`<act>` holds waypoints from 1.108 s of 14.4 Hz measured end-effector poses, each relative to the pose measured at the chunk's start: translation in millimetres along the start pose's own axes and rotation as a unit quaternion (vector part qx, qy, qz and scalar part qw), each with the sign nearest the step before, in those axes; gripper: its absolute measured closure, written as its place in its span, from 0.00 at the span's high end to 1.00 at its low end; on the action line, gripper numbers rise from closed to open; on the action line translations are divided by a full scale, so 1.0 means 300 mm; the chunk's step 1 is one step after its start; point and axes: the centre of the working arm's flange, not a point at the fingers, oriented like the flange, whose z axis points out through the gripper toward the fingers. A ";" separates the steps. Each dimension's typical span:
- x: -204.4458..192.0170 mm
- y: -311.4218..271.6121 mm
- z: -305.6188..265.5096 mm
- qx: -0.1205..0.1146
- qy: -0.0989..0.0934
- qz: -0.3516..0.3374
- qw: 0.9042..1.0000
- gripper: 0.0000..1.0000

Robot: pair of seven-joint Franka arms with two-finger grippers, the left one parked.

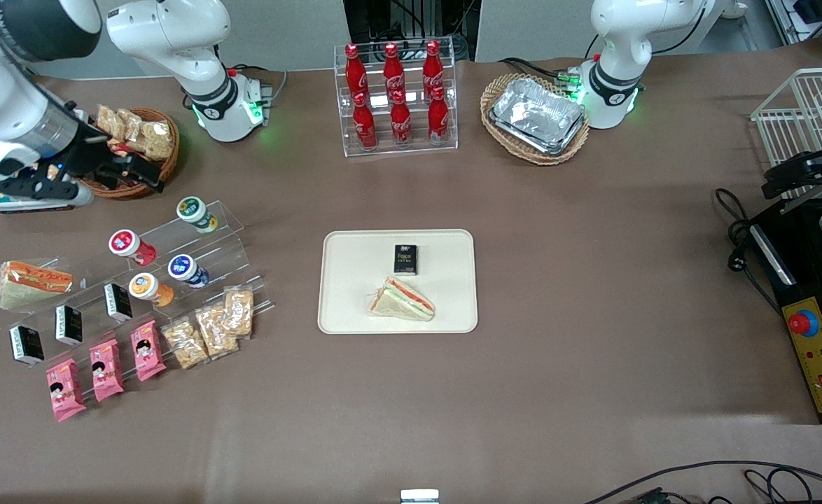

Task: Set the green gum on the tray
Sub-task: 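Move the right gripper over the green-labelled gum bottle on the rack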

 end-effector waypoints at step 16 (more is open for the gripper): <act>-0.059 0.045 0.340 -0.005 0.023 -0.020 1.000 1.00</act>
